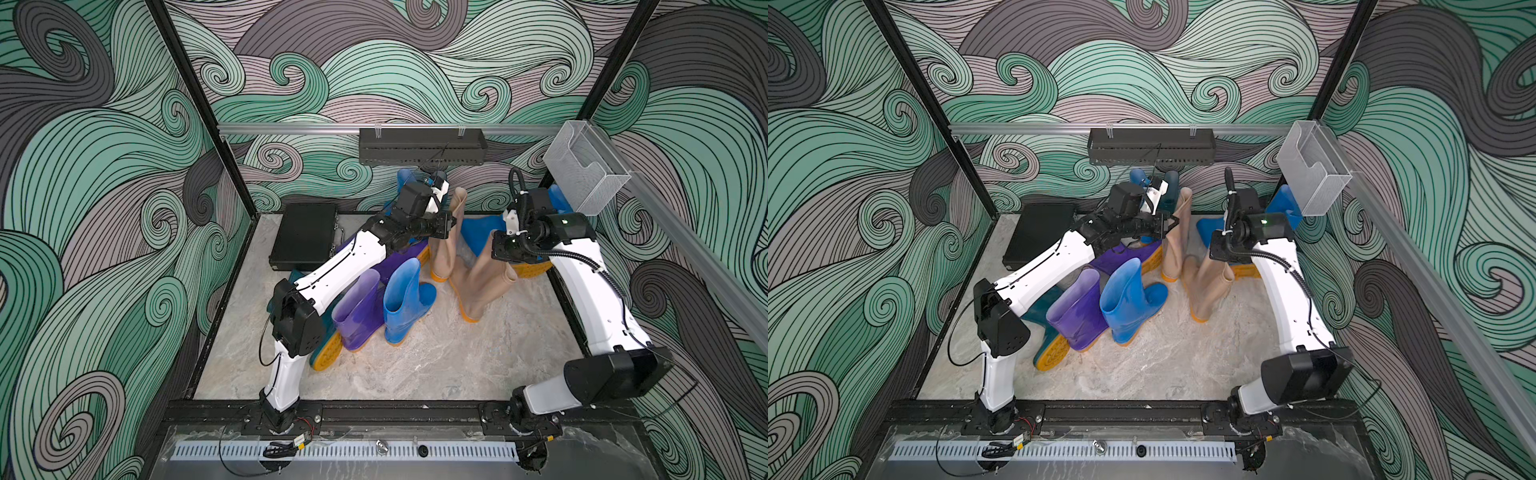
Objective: Match and arrange rain boots in pairs
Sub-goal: Place the rain boot at the center of the board.
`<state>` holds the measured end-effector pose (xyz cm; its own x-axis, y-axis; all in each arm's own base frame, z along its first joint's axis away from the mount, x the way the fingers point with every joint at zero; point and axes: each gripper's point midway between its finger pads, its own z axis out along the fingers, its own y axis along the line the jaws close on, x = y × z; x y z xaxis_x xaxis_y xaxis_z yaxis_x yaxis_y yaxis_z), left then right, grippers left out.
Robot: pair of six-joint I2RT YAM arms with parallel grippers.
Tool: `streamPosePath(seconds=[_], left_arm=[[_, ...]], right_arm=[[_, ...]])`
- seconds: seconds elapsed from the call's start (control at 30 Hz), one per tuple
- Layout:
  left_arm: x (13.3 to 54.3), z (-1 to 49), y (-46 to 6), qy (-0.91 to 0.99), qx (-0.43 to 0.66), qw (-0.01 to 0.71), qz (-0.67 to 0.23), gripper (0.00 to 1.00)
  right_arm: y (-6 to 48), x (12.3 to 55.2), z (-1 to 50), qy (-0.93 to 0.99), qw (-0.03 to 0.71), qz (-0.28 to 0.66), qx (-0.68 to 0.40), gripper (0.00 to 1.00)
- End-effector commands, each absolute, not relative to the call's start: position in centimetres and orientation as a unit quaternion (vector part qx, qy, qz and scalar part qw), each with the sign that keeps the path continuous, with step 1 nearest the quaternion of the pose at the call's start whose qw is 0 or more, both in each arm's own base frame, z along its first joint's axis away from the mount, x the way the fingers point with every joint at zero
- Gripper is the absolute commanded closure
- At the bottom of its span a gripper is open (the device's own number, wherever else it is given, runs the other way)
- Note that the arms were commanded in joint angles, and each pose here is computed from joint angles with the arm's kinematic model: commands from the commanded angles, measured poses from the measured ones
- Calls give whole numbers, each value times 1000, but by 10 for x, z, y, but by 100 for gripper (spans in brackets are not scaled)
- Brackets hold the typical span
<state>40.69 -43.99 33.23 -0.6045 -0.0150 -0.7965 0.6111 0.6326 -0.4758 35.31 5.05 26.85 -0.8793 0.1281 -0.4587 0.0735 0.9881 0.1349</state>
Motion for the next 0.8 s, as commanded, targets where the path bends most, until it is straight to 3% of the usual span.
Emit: streamPosePath(seconds=[0.0, 0.23, 0.43, 0.57, 0.63, 0.77], left_arm=[[411, 367, -435, 786, 139, 450, -401, 100], [402, 366, -462, 782, 136, 440, -419, 100], [397, 376, -472, 778, 123, 425, -446, 100], [395, 380, -488, 775, 125, 409, -465, 100], [394, 372, -495, 782, 132, 400, -460, 100], [386, 369, -505, 782, 131, 393, -467, 100]], right_arm=[[44, 394, 294, 947, 308, 43, 77, 100], [37, 416, 297, 941, 325, 30, 93, 100], [30, 418, 284, 943, 309, 81, 91, 98], [31, 414, 283, 943, 305, 104, 83, 59], [34, 411, 285, 942, 307, 116, 76, 46], [39, 403, 293, 938, 313, 137, 65, 29]])
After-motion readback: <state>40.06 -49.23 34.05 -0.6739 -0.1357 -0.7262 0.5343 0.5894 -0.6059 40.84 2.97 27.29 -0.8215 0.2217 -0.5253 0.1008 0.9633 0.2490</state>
